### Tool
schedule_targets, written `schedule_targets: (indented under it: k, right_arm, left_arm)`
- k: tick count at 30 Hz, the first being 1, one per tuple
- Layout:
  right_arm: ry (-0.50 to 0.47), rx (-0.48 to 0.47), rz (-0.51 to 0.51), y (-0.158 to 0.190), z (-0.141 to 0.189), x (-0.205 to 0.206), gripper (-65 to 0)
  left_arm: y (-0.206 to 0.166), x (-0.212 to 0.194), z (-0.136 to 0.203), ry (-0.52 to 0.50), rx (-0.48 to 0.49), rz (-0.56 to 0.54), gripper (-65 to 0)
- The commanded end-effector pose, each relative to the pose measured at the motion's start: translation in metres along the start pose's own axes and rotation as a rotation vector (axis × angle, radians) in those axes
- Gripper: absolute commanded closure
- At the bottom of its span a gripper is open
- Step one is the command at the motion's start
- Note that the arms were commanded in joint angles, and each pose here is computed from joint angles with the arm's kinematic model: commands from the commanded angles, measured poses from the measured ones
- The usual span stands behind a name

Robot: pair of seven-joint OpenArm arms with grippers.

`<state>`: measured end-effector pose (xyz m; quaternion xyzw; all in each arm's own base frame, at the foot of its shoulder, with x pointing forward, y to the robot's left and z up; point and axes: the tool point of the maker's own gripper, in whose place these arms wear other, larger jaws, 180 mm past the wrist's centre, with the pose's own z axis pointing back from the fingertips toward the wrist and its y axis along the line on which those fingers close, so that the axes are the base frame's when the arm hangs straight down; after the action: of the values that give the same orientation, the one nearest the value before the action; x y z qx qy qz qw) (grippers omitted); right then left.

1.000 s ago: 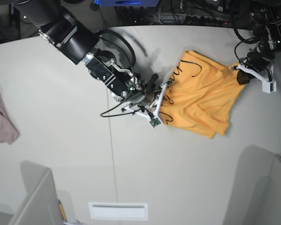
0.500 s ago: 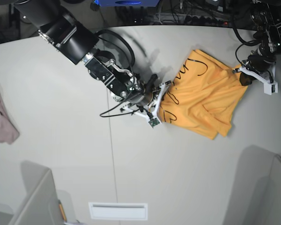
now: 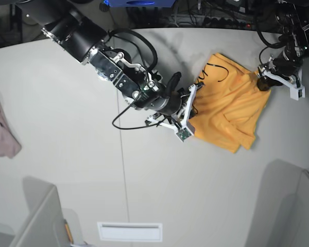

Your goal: Fold the T-shirt properly

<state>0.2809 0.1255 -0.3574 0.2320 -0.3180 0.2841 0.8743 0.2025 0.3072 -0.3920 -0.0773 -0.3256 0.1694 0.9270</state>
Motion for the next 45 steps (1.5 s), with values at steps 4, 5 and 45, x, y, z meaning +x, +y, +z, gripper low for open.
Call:
schedule_targets:
  k: [4, 5, 45]
  right_arm:
    - [-0.043, 0.003, 0.005, 0.0, 0.004, 0.015, 0.0]
    - [-0.032, -0.001, 0.005, -0.002, 0.004, 0.009, 0.0]
    - [-0.075, -0.057, -0.056, -0.032, 0.05, -0.017, 0.0]
  left_arm:
    - [-0.003, 0.025, 0.003, -0.067, -0.01, -0.019, -53.0]
    - [-0.001, 0.029, 0.003, -0.076, -0.005, -0.017, -53.5]
    - [-0.045, 0.074, -0.06, 0.175, -0.188, -0.115, -53.3]
